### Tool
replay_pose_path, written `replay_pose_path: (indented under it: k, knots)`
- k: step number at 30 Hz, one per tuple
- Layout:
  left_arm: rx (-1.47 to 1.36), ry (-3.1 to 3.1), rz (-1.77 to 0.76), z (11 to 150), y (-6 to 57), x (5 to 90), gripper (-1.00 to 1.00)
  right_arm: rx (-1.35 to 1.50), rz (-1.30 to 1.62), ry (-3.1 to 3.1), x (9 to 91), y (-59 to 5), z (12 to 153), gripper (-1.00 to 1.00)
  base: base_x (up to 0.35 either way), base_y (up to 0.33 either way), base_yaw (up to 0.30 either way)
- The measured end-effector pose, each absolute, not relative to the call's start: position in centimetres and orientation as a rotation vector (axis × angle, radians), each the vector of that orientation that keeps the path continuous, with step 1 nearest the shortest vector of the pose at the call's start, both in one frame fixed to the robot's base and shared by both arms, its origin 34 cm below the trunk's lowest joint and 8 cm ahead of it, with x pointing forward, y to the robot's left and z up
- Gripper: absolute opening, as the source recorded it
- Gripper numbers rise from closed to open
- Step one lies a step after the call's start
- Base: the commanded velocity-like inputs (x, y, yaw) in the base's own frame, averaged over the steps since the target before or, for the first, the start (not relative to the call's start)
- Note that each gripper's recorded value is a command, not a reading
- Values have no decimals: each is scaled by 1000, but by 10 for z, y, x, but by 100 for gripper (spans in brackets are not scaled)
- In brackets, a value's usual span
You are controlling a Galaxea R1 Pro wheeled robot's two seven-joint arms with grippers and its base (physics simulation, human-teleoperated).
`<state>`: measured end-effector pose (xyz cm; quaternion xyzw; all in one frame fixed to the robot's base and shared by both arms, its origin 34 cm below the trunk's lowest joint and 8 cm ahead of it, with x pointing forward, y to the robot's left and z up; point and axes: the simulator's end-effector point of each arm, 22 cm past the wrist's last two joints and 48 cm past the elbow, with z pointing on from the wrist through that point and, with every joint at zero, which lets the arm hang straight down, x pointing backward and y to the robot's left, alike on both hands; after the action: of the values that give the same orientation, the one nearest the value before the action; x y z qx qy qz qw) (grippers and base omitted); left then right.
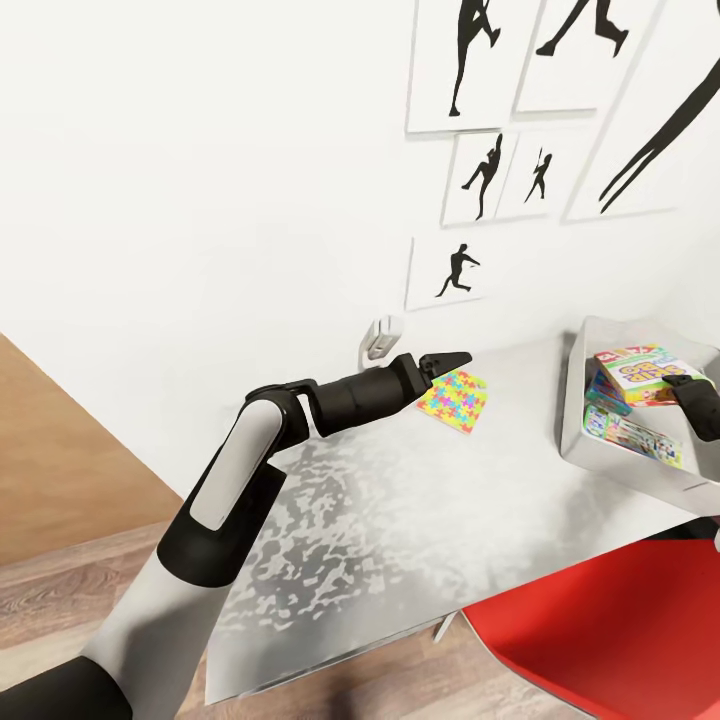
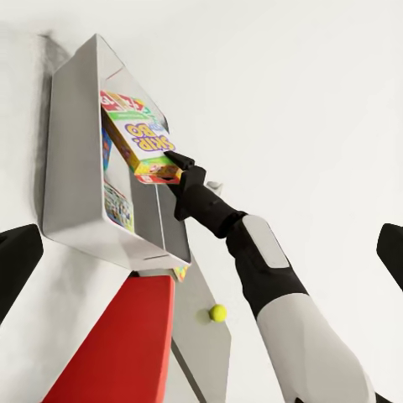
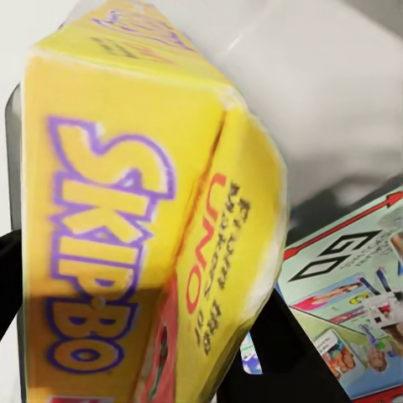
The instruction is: Put all the toys in the child's room - the three board games (two on the bed and one on the table), the two jigsaw puzzles on the table, and the tennis ball on the table - inside the toy box on the table in the child's room.
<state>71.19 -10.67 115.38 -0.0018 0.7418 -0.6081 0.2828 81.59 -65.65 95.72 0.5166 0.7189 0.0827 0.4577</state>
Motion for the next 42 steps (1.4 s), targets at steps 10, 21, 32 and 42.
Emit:
replay_pose_path:
  k: [10,21,32,42]
  knots:
    - [-4,1985,-1629,1154,-107,712,100,1275,208,1769,816,-657,957,100,0,0,0]
    - [-2,1983,-1632,1155,-107,712,100,1279,216,1763,816,-657,958,100,0,0,0]
    - [-2,1982,-1633,1155,-107,712,100,1282,205,1757,812,-664,961,100,0,0,0]
    - [-2,1981,-1635,1156,-108,711,100,1283,192,1746,808,-674,967,100,0,0,0]
